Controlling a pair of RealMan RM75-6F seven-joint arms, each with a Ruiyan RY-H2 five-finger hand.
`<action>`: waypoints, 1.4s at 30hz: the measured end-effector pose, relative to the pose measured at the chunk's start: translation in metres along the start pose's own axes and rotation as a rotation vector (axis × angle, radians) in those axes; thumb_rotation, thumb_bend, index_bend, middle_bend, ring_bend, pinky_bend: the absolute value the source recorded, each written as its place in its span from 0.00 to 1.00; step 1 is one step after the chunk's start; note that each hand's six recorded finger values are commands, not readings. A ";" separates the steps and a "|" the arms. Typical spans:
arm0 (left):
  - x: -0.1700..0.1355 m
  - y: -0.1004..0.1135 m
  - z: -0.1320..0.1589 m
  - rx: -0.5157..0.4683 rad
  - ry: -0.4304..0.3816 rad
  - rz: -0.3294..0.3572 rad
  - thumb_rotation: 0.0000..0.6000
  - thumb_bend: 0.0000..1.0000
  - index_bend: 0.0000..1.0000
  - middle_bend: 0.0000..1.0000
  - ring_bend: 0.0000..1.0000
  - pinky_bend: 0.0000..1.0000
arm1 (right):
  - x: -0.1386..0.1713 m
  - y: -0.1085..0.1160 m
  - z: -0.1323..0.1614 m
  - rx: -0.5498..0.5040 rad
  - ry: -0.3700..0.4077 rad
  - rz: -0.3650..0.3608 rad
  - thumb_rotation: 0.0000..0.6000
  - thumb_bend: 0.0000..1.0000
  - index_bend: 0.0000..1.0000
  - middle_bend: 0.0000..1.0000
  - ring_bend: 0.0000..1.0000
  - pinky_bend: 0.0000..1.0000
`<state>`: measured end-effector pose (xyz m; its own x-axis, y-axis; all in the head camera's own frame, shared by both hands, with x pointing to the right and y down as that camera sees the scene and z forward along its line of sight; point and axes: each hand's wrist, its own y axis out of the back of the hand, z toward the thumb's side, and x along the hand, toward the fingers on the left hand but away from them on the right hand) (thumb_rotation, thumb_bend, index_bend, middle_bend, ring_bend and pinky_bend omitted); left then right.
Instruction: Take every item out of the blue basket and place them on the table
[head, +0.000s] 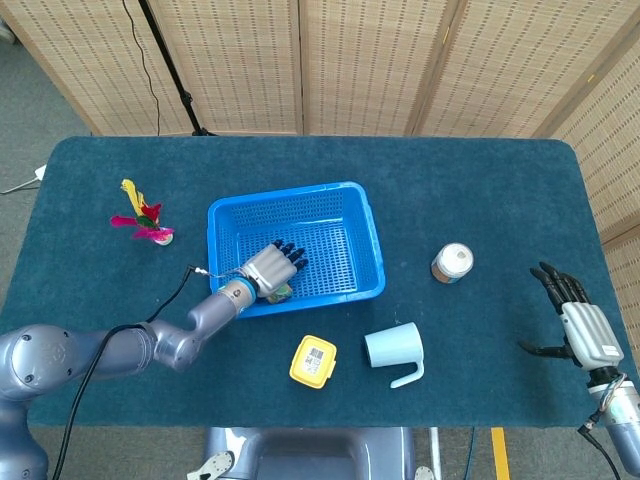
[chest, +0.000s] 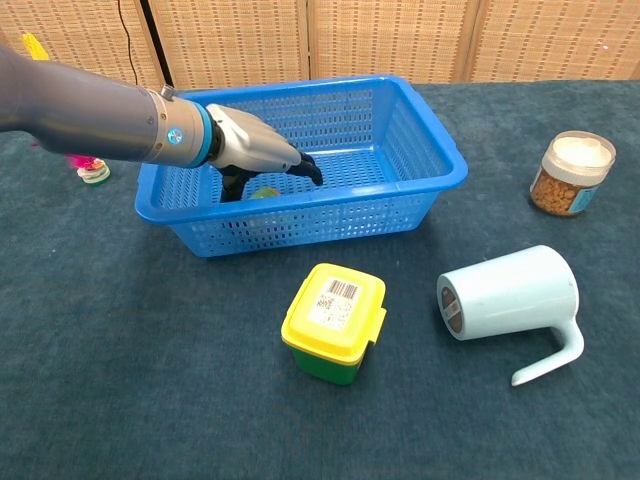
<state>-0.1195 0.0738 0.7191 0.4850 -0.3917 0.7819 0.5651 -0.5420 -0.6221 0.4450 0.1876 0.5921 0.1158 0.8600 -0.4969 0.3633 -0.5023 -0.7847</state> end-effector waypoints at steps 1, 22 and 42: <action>0.001 0.000 0.001 0.002 -0.002 0.004 1.00 0.32 0.41 0.18 0.20 0.27 | 0.000 0.000 0.000 -0.001 0.000 0.000 1.00 0.00 0.00 0.00 0.00 0.00; -0.019 0.048 -0.019 -0.134 0.021 0.241 1.00 0.46 0.63 0.36 0.36 0.41 | 0.003 0.002 0.004 -0.011 0.019 -0.004 1.00 0.00 0.00 0.00 0.00 0.00; -0.186 0.012 -0.105 -0.334 0.117 0.439 1.00 0.45 0.62 0.36 0.34 0.41 | 0.013 0.000 0.024 -0.014 0.084 0.008 1.00 0.00 0.00 0.00 0.00 0.00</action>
<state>-0.2725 0.0622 0.5709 0.5387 -0.7035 0.4635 0.0758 -0.5075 -0.8583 0.4245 0.1971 0.5769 0.1959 0.8607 -0.4698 0.3752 -0.5084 -0.7751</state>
